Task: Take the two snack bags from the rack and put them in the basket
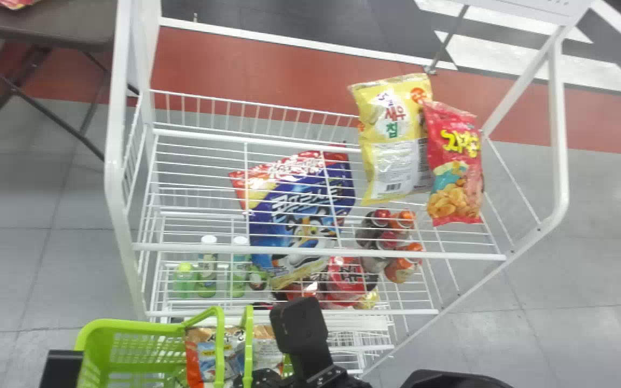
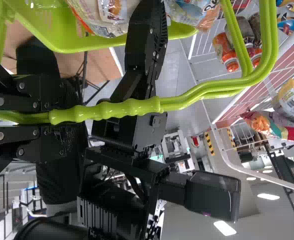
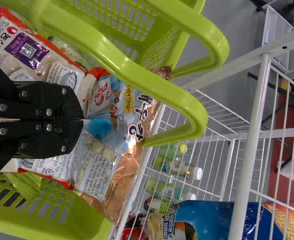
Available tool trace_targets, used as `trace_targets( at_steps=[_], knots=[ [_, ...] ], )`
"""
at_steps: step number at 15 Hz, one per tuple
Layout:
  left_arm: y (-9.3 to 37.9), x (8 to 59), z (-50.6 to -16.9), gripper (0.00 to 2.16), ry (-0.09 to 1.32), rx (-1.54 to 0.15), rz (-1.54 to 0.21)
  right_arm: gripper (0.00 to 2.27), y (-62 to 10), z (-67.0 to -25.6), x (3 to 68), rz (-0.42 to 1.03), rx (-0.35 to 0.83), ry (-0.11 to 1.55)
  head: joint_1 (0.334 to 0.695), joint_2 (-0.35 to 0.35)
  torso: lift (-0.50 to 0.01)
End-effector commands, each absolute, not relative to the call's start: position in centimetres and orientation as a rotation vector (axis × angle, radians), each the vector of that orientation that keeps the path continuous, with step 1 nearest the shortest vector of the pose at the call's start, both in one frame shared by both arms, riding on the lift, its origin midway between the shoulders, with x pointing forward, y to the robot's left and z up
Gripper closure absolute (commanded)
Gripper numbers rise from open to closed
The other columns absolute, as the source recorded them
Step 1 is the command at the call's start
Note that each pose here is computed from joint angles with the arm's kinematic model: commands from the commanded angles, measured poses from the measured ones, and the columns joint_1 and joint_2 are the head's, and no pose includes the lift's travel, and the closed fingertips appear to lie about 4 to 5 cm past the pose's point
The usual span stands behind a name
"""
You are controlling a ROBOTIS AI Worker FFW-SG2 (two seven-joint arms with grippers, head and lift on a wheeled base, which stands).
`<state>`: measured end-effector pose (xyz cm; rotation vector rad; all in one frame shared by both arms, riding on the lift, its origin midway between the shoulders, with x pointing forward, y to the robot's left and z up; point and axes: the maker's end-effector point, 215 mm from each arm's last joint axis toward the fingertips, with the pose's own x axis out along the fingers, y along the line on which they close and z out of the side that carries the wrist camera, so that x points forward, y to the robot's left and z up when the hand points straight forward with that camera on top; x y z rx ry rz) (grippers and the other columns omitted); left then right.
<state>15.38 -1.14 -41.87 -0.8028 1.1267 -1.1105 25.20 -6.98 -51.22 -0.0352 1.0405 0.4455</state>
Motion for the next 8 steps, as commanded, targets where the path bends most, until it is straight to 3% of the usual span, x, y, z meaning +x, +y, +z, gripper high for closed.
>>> trace_targets(
  at_steps=[1, 2, 5, 8],
  knots=[
    [-1.1, 15.6, -41.9, 1.87, 1.127, -0.802, -1.109, 0.93, -7.4, -52.5, 22.1, 0.488, -0.056, 1.175, 0.695, -0.260, -0.011],
    [-1.1, 15.6, -41.9, 1.87, 1.127, -0.802, -1.109, 0.05, -7.9, -52.9, 20.4, 0.509, -0.072, 1.242, 0.695, -0.260, -0.011],
    [-1.1, 15.8, -42.0, 1.87, 1.128, -0.800, -1.108, 0.02, -8.3, -53.0, 19.9, 0.521, -0.042, 1.283, 0.695, -0.331, -0.011],
    [-1.1, 16.0, -42.2, 1.87, 1.130, -0.794, -1.104, 0.04, -8.6, -51.1, 22.2, 0.492, 0.025, 1.186, 0.695, -0.334, -0.011]
  ],
)
